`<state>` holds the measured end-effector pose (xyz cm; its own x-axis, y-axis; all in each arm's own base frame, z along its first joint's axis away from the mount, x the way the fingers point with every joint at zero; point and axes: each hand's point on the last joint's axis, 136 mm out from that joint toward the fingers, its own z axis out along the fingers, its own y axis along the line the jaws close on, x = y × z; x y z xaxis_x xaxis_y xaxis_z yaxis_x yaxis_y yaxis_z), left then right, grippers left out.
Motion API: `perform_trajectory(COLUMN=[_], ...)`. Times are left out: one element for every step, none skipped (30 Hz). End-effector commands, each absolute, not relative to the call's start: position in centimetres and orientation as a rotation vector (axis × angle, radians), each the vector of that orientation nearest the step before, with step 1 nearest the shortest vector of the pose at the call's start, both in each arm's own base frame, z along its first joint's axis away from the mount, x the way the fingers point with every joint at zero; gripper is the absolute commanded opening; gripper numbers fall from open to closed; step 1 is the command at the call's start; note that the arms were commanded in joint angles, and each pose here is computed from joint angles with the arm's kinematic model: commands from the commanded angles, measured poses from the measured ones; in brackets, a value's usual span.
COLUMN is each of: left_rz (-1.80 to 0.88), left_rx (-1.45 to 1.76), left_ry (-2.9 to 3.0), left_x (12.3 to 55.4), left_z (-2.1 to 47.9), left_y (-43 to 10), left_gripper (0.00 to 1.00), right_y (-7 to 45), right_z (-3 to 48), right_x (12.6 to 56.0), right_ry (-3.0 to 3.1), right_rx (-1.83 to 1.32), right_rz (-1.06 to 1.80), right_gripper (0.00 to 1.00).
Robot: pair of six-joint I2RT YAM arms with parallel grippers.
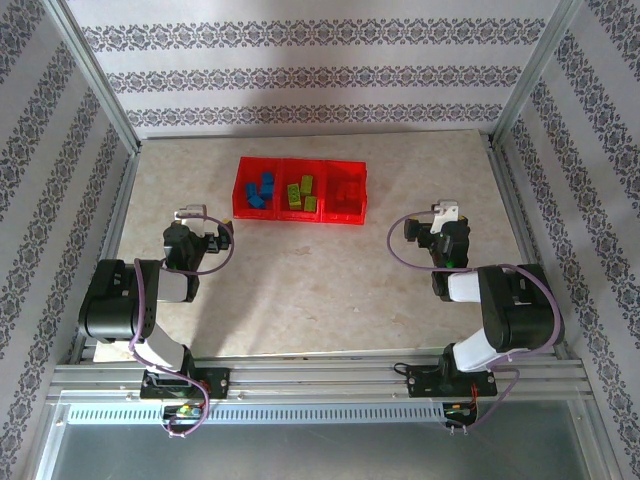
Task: Sort the legos into containers by color
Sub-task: Reset both arms
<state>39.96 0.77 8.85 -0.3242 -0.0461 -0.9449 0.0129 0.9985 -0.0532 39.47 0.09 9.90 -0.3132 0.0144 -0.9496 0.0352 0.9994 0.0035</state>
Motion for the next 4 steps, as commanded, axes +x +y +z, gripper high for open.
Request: perform_trajectory(left_rz=[-0.058,-0.059,-0.059,-0.059], left_rx=[0.006,0.005,0.005,0.005], left_ry=[1.907,1.907,1.906,1.906], left_x=[39.96,39.96,39.97,39.96], left_z=[8.80,8.78,8.82,8.81], left_y=[0.49,0.49,0.49,0.49], left_gripper=[1.00,1.00,1.00,1.00], right_y=[-0.25,-0.28,-0.29,-0.28], right_z=[10.69,10.72,10.74,10.72], right_x=[39.77,39.78,39.79,39.77], right_ry=[1.869,1.863,1.861,1.863], right_rx=[0.057,0.058,0.059,0.058], right_rz=[-0.015,-0.017,-0.017,-0.016], right_gripper=[0.98,0.98,0.98,0.98])
